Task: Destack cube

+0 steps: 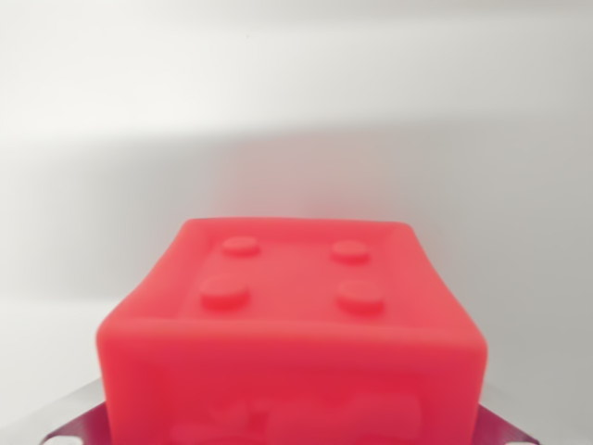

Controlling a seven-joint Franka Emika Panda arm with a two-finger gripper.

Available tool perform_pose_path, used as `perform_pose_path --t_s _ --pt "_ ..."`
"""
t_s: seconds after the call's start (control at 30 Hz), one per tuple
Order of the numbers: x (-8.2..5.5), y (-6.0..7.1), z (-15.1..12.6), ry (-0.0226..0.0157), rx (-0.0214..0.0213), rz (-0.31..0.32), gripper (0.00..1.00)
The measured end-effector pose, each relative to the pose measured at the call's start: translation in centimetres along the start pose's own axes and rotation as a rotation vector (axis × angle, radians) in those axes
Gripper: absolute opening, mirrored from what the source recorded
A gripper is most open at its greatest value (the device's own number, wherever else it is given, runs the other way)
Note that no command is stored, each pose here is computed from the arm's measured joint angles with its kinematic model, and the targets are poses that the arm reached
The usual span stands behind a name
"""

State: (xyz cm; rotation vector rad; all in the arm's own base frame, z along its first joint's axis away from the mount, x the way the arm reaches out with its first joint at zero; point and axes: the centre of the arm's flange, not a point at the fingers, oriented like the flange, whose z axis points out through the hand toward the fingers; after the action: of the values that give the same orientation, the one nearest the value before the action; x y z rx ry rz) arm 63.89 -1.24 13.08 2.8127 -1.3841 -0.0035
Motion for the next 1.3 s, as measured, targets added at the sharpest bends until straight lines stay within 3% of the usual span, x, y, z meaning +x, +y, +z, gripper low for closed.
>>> perform_pose_path --t_s 0.5,0.53,1.3 --pt "0.0 0.0 1.4 0.0006 0.0008 0.0 0.0" --pt "0.0 0.0 1.4 0.0006 0.0009 0.0 1.0" --pt "0.0 0.0 1.5 0.0004 0.0007 0.0 1.0"
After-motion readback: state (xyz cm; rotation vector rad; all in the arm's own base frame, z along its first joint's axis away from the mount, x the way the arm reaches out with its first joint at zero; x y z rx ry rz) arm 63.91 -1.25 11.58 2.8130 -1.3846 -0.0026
